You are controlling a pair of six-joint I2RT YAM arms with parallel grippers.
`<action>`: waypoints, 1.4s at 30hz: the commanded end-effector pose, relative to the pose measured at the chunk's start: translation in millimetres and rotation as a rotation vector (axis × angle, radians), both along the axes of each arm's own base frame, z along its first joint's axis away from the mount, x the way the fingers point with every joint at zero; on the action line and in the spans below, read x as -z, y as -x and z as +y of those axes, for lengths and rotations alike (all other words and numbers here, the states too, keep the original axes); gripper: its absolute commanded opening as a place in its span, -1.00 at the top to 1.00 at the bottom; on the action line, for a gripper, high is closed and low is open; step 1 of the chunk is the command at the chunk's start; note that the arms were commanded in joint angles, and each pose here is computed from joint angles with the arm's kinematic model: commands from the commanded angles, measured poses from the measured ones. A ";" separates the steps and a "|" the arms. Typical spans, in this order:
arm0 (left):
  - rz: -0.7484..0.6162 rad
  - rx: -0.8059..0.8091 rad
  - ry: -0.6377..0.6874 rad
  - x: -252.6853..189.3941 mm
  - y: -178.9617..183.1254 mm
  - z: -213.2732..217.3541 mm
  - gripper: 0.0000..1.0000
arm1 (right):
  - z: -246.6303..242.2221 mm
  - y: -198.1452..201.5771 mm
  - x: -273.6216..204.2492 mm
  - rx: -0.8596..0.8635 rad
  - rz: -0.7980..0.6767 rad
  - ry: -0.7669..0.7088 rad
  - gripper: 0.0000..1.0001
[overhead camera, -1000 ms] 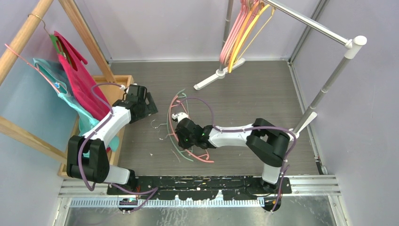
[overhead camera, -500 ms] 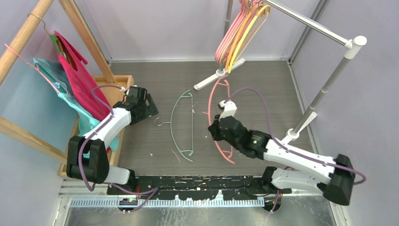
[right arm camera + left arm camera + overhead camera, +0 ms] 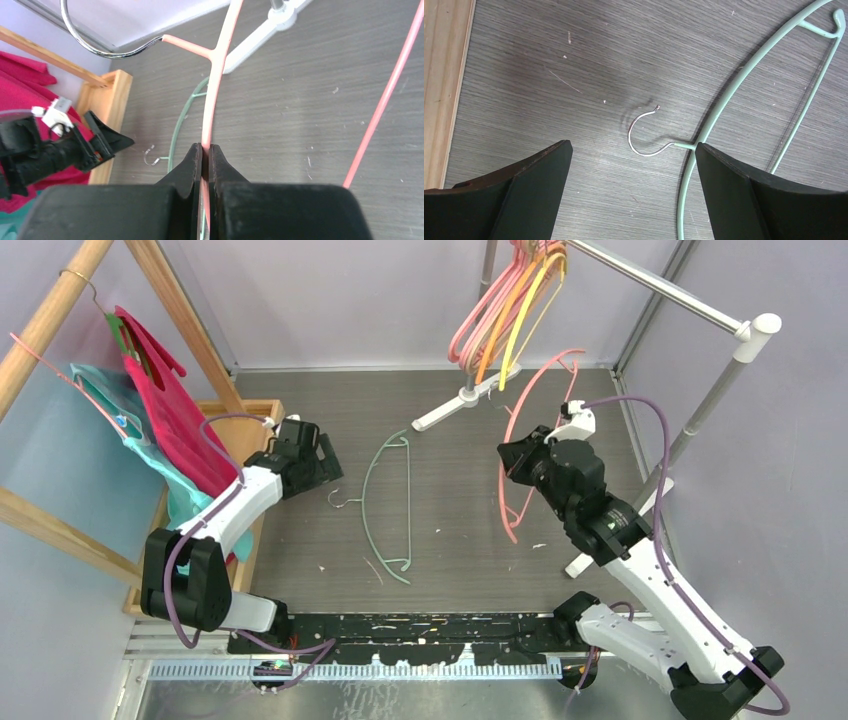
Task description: Organize the hangers
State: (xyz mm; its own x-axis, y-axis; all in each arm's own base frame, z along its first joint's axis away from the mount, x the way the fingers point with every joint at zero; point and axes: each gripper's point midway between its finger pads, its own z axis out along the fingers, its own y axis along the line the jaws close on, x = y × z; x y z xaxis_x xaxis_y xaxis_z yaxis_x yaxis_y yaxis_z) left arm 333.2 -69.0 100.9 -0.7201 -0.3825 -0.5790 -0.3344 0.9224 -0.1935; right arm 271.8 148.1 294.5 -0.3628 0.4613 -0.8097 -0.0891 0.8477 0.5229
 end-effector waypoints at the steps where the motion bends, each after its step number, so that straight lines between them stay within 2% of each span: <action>1: -0.088 -0.003 -0.007 -29.4 -14.5 1.2 -0.96 | 4.9 -8.5 -67.2 -0.037 -0.160 -0.090 0.98; 6: -0.085 -0.001 -0.013 -30.2 -14.6 1.8 -0.96 | 19.2 -11.1 -91.9 -0.114 -0.200 -0.124 0.98; 16: -0.070 0.000 -0.010 -21.1 -11.7 1.6 -0.96 | 35.6 -5.5 -30.7 -0.189 -0.050 -0.117 0.98; 23: -0.053 -0.001 -0.015 -13.0 -10.4 1.9 -0.96 | 34.8 7.0 -16.6 -0.226 -0.025 -0.097 0.98; 32: -0.043 -0.002 -0.021 -9.8 -10.0 2.0 -0.96 | 15.4 41.1 -32.1 -0.221 -0.035 -0.123 0.98; 42: -0.061 0.013 -0.021 -19.2 -13.3 -8.2 -0.96 | -27.0 65.6 -80.9 -0.113 -0.139 -0.078 0.98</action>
State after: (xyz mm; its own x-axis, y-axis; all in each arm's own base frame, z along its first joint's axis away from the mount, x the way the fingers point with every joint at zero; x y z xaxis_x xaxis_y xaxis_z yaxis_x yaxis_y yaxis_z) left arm 335.1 -71.8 104.5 -0.7180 -0.3694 -0.5899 -0.3255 0.9274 -0.1845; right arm 208.9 138.6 323.8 -0.4376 0.4517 -0.7775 -0.2273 0.7810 0.5816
